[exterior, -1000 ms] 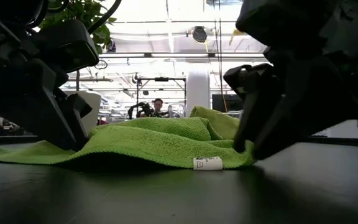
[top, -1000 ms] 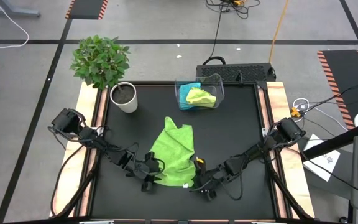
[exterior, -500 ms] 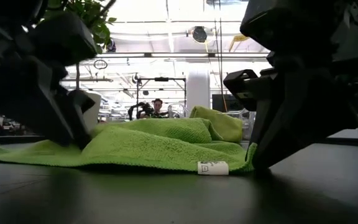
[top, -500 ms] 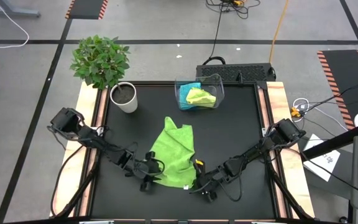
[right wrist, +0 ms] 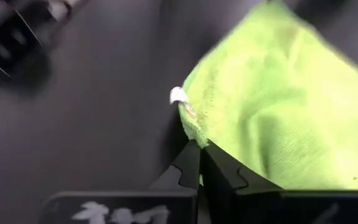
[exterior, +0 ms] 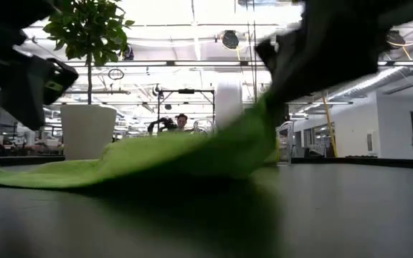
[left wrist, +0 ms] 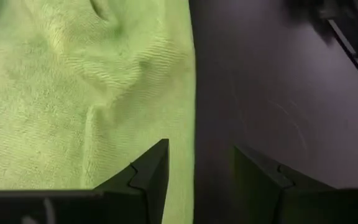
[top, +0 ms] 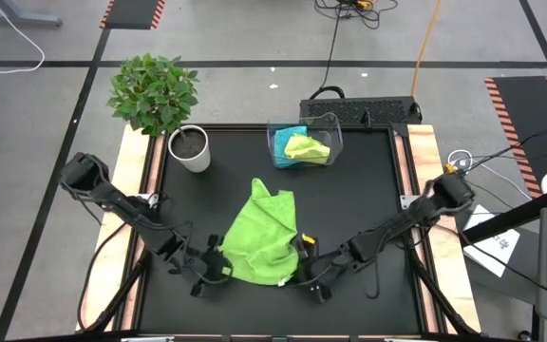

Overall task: Fold microfiber towels
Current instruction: Fold the green microfiber cloth

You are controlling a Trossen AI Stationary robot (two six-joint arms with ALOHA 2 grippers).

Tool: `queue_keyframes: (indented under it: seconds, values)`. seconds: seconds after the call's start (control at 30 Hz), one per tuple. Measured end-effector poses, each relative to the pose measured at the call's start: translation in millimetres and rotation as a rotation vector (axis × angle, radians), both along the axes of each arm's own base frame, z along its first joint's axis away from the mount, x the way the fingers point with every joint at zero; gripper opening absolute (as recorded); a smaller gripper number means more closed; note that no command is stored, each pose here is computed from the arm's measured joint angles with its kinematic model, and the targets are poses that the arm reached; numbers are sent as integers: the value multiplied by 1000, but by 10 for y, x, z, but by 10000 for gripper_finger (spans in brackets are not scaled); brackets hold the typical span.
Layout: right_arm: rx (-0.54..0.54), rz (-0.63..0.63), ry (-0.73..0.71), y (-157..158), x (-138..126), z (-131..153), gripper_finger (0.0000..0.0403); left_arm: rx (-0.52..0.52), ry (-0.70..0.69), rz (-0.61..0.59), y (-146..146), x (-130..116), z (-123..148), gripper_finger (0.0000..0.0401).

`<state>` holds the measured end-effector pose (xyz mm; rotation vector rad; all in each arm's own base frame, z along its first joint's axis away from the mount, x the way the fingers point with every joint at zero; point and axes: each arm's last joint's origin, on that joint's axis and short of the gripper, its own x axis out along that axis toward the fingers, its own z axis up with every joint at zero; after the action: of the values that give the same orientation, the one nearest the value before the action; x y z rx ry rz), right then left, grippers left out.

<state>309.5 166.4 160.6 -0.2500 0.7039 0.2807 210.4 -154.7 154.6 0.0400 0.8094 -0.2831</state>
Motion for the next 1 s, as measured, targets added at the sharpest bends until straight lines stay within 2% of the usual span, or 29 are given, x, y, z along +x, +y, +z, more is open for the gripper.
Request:
queue_keyframes:
  seconds: [0.27,0.53,0.63,0.8,1.0]
  values:
    - [63,-6,-127,-122,-137,554,0,113,-54,37,-79,-96,-10,163]
    - [68,-58,-169,-311,-58,624,0,59,-102,71,-172,-69,-37,163]
    - [63,-45,-194,-369,-12,655,0,87,-79,77,-189,-46,-151,163]
    - [57,-38,-247,-405,76,823,0,101,-44,106,-210,-3,-334,163]
    - [37,-21,-284,-391,131,997,0,79,-37,129,-228,6,-383,163]
